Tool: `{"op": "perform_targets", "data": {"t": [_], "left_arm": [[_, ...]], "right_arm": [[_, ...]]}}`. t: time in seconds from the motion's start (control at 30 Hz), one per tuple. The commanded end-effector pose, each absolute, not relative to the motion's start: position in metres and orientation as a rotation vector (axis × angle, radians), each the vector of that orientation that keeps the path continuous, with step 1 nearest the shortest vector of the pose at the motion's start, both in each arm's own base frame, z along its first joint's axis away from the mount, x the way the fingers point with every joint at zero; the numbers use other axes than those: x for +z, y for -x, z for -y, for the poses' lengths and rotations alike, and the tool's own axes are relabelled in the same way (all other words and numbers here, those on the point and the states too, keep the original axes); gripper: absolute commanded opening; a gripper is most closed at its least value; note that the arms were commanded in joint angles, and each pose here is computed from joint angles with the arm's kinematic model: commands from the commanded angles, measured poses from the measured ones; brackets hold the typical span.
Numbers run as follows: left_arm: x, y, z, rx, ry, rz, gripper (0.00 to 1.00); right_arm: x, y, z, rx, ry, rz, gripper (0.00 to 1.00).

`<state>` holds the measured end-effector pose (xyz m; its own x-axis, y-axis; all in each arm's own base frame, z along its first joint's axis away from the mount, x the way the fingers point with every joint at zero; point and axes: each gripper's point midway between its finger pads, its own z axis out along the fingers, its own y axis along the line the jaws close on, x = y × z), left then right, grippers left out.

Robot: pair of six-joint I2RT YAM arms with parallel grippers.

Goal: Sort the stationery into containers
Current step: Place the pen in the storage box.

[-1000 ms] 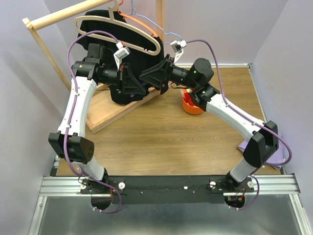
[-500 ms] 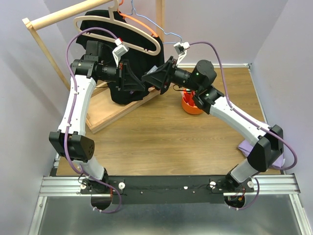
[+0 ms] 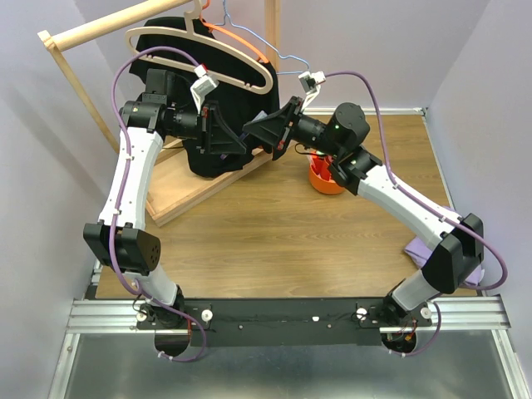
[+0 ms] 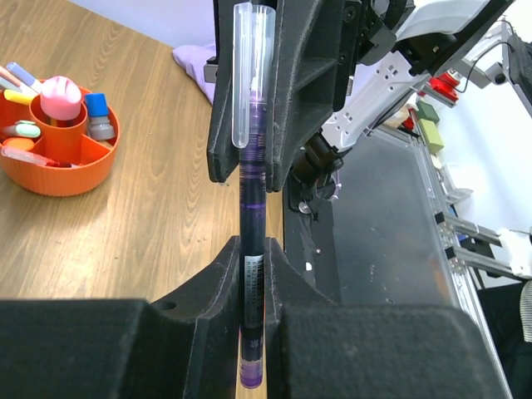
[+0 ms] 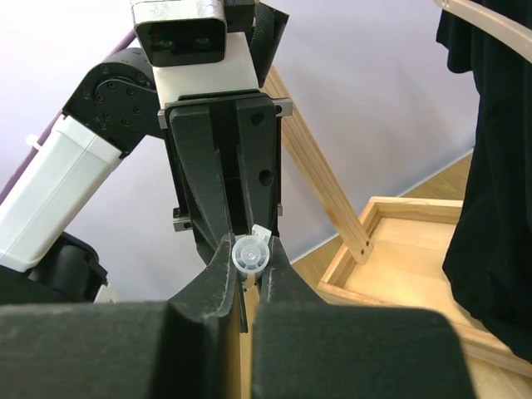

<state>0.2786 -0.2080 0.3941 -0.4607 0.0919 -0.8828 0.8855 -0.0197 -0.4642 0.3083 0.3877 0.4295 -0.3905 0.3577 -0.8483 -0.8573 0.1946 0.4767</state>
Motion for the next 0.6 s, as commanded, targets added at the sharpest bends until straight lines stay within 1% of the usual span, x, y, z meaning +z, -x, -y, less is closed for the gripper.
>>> {"op": "perform_targets", "data": {"t": [0.0, 0.1, 0.13, 0.17, 0.2, 0.23, 0.33, 0.47, 0.5, 0.53, 0.57], "left_arm": [[0.419, -0.256, 0.207, -1.696, -1.061, -1.457, 0.11], [0.415, -0.257, 0.207, -1.660, -1.056, -1.492, 0.25], [0.413, -0.258, 0.207, -1.643, -1.053, -1.508, 0.48], [0.412, -0.257, 0.207, -1.638, -1.052, -1.515, 0.68], [0.408, -0.256, 0.207, -1.640, -1.044, -1.529, 0.98], [0.407, -0.256, 0.206, -1.639, -1.038, -1.538, 0.99], [0.398, -0.254, 0.205, -1.602, -1.036, -1.567, 0.99], [0.380, -0.255, 0.198, -1.461, -1.044, -1.639, 0.99], [0.364, -0.260, 0.195, -1.403, -1.035, -1.704, 0.99], [0.358, -0.266, 0.193, -1.342, -1.047, -1.703, 0.99], [0.361, -0.262, 0.191, -1.304, -1.020, -1.725, 0.99]], "right_arm": [[0.425, -0.316, -0.391, 1.363, 0.550, -1.390, 0.01], [0.424, -0.310, -0.387, 1.326, 0.606, -1.375, 0.01], [0.418, -0.309, -0.385, 1.308, 0.619, -1.398, 0.01], [0.415, -0.309, -0.383, 1.280, 0.634, -1.403, 0.01], [0.413, -0.310, -0.379, 1.224, 0.666, -1.387, 0.01], [0.418, -0.307, -0.372, 1.192, 0.678, -1.370, 0.01], [0.405, -0.309, -0.354, 1.086, 0.701, -1.405, 0.01], [0.383, -0.314, -0.327, 0.987, 0.711, -1.479, 0.01], [0.373, -0.319, -0.320, 0.907, 0.741, -1.484, 0.01], [0.357, -0.319, -0.312, 0.864, 0.754, -1.545, 0.01], [0.352, -0.320, -0.305, 0.820, 0.765, -1.559, 0.01]]}}
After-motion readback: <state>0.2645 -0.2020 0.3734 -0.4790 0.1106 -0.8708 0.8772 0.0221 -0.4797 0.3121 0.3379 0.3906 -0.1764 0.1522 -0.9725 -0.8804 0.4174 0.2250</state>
